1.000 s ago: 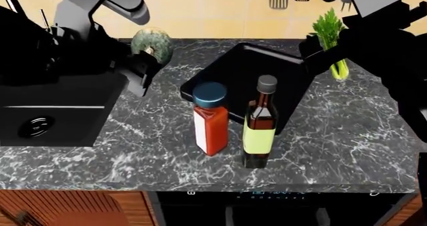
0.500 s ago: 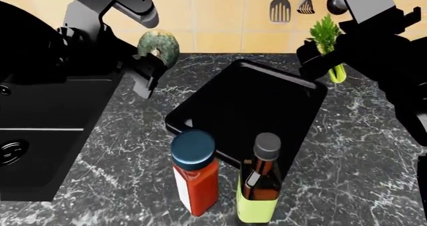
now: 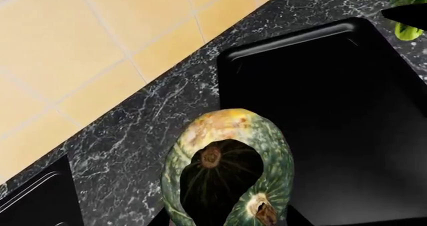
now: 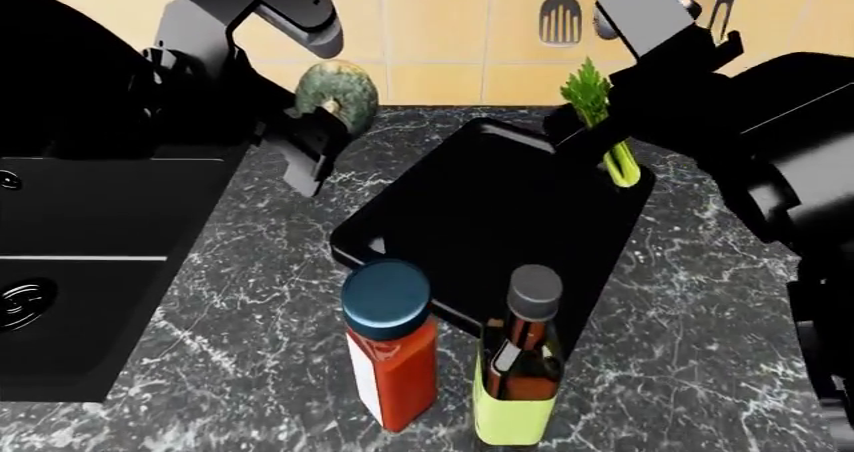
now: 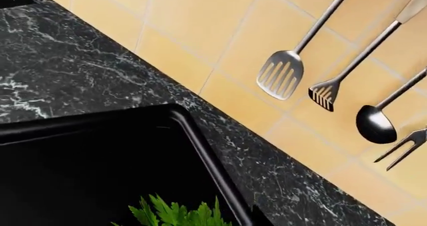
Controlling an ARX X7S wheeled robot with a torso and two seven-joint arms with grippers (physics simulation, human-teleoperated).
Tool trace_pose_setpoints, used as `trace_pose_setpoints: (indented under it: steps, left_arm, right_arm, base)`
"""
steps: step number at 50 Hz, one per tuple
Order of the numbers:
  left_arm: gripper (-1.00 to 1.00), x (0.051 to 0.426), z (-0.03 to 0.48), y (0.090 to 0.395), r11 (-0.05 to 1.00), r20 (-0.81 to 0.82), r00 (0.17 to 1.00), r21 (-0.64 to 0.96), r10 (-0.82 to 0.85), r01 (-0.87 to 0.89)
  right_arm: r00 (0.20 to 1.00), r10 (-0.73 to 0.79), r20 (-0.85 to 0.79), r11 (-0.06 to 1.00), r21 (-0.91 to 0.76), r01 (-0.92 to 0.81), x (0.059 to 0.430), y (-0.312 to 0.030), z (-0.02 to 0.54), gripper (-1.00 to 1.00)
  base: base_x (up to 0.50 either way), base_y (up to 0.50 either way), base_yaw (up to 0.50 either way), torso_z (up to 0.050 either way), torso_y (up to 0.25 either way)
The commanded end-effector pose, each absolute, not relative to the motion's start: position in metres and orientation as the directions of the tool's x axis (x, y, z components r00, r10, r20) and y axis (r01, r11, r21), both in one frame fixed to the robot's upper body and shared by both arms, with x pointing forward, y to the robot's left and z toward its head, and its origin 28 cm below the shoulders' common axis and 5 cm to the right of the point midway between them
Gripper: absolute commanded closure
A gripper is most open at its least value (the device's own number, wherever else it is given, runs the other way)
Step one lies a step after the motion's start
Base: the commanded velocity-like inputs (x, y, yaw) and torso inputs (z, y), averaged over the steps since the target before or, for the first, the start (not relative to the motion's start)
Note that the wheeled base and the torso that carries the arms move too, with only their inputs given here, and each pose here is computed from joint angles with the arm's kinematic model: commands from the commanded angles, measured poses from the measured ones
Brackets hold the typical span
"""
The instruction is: Pick up the fruits and vegetables and place them in the sink. Turn on the sink faucet to wash them. Then turn the sink off and put them in the tray.
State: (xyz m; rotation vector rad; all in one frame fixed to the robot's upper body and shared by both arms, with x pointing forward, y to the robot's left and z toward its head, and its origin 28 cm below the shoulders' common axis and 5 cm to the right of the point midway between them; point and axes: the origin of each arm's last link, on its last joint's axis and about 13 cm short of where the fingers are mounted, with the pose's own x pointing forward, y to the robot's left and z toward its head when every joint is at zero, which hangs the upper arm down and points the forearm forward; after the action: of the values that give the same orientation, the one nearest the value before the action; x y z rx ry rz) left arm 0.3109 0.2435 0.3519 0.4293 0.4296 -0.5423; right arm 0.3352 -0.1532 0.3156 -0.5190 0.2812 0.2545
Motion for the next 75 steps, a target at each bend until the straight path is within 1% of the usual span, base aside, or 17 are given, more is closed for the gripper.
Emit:
trace_pose_setpoints:
  steps: [1,19,34,45,50,62,74,75]
  left_arm:
    - [1.00,0.315,0.354,0.238,0.766,-0.489,0.773,0.283,-0.403,0.578]
    - [1.00,0.312,0.353,0.236,0.764,-0.484,0.776,0.287,-0.404,0.577]
    - [1.00,0.315,0.354,0.237,0.761,-0.484,0.777,0.294,-0.403,0.578]
    - [1.00,0.314,0.353,0.237,0.764,-0.485,0.778,0.293,-0.399,0.574]
    - [1.00,0.314,0.353,0.237,0.766,-0.486,0.779,0.293,-0.397,0.573]
    - [1.00,0.318,0.350,0.238,0.766,-0.485,0.778,0.289,-0.399,0.574]
    - [1.00,0.317,0.348,0.237,0.767,-0.488,0.776,0.287,-0.399,0.574]
    - [1.00,0.317,0.347,0.237,0.767,-0.489,0.776,0.287,-0.399,0.575]
  right_arm:
    - [0.908,0.167,-0.385,0.808,-0.473,-0.350,0.368,-0.139,0.314,1.00]
    - [0.877,0.119,-0.466,0.780,-0.503,-0.373,0.403,-0.120,0.308,1.00]
    - [0.850,0.080,-0.521,0.766,-0.513,-0.387,0.413,-0.119,0.307,1.00]
    - [0.859,0.104,-0.502,0.768,-0.508,-0.390,0.422,-0.116,0.303,1.00]
    - [0.848,0.116,-0.517,0.762,-0.501,-0.410,0.425,-0.113,0.300,1.00]
    - [0.812,0.106,-0.574,0.757,-0.483,-0.440,0.425,-0.111,0.281,1.00]
    - [0.815,0.112,-0.569,0.754,-0.485,-0.443,0.425,-0.111,0.279,1.00]
    - [0.818,0.112,-0.565,0.754,-0.488,-0.441,0.426,-0.111,0.280,-1.00]
  base:
    - [0.00,0.00,0.00,0.000,0.000]
    - [0.00,0.00,0.00,0.001,0.001]
    - [0.00,0.00,0.00,0.000,0.001]
    - [0.00,0.00,0.00,0.000,0.001]
    - [0.00,0.00,0.00,0.000,0.000]
    - [0.00,0.00,0.00,0.001,0.001]
    - [0.00,0.00,0.00,0.000,0.001]
    - [0.00,0.00,0.00,0.000,0.000]
